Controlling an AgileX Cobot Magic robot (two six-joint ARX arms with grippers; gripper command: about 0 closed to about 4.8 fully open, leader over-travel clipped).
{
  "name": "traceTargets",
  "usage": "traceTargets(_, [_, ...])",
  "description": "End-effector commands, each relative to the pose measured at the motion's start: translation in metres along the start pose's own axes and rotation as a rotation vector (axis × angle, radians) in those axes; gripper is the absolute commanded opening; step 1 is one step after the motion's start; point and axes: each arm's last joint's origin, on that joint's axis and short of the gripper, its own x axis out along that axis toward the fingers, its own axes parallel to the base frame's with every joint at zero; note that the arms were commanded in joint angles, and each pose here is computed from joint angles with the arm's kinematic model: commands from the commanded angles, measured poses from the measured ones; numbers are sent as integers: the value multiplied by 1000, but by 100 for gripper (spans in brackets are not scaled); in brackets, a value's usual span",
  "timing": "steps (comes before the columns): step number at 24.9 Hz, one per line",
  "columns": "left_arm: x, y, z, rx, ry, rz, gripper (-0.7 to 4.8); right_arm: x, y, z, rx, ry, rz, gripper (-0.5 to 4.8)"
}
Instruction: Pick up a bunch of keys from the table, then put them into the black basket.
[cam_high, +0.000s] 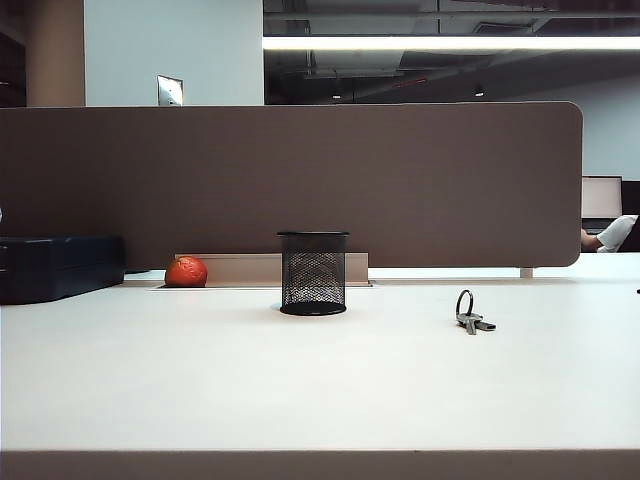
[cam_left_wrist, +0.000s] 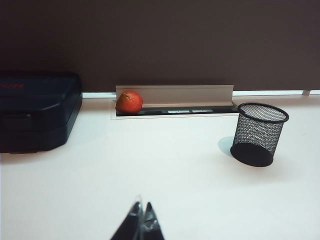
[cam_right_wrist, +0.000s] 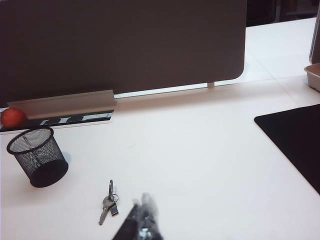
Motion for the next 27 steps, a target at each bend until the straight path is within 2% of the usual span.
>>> traceTargets(1, [0,0,2,3,-10,-2,-5,6,4,22,2,48,-4,-5])
traceTargets(7, [0,0,2,3,-11,-3,-5,31,12,52,8,135,85,-5])
traceTargets(11, [0,0,2,3,-11,-3,-5,59,17,61,28,261,184,3])
traceTargets(13, [0,0,2,3,-10,-2,-5,86,20,63,58,384,262,117])
traceTargets(14, [0,0,2,3,-11,-3,-5,94,20,63,70,424,283,155])
traceTargets(17, [0,0,2,3,-10,-3,-5,114,22,60,110,531,328,223])
traceTargets(23, [0,0,2,3,-10,-3,-6,164,21,47,185,732,337,411])
traceTargets(24, [0,0,2,3,-10,-3,-5,173,21,44,193,759,336,428])
traceTargets(27, [0,0,2,3,-8,-3,-6,195,21,34,231,834,369,437])
